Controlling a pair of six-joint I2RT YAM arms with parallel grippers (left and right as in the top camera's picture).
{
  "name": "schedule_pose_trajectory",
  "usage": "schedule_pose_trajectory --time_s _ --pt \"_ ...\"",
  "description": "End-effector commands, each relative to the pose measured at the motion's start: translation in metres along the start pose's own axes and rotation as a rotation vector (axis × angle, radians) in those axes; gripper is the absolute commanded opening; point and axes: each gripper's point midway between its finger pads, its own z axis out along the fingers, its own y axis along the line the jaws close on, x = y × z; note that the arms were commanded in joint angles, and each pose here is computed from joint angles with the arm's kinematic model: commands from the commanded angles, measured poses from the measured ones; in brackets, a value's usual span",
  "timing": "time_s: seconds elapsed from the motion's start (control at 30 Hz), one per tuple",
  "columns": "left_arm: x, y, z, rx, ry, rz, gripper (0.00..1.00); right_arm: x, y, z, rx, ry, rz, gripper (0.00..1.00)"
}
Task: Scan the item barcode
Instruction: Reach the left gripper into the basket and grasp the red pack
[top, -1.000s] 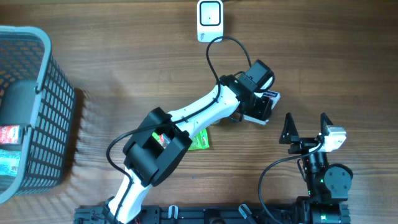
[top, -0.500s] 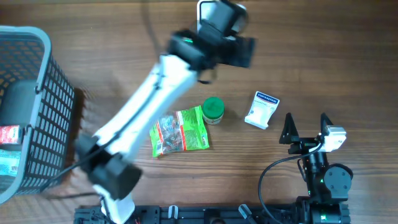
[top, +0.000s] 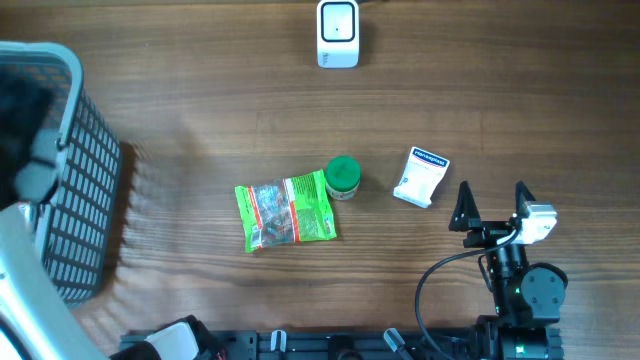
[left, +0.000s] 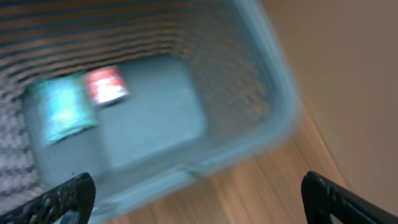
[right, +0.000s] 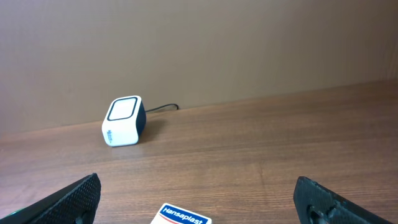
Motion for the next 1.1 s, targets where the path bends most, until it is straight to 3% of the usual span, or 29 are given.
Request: schedule_pose_trajectory --time_s 0.0,0.17,0.27,0.43,0.7,0.97,1.07 --pt "-0.014 0.058 0.038 -0.214 0.027 -0.282 1.0 -0.001 0.0 0.0 0.005 -0.007 0.012 1.0" --pt "0.004 0.109 0.11 -0.425 0.126 -0.442 1.0 -0.001 0.0 0.0 0.005 -0.007 0.012 1.0" --pt "0.017 0.117 0.157 -0.467 0.148 -0.482 1.0 -0.001 -0.001 0.0 0.005 -0.007 0.012 1.0" --pt "0.033 0.129 0.226 -0.53 0.157 -0.459 0.98 -0.001 0.0 0.0 0.005 -0.007 0.012 1.0" --pt "0.052 0.146 0.292 -0.617 0.199 -0.333 1.0 -0.001 0.0 0.0 0.005 -0.007 0.012 1.0" --pt "0.071 0.171 0.319 -0.739 0.215 -0.273 1.0 -0.001 0.0 0.0 0.005 -0.007 0.012 1.0" --pt "0.071 0.17 0.331 -0.717 0.226 -0.199 1.0 -0.001 -0.001 0.0 0.005 -0.007 0.012 1.0"
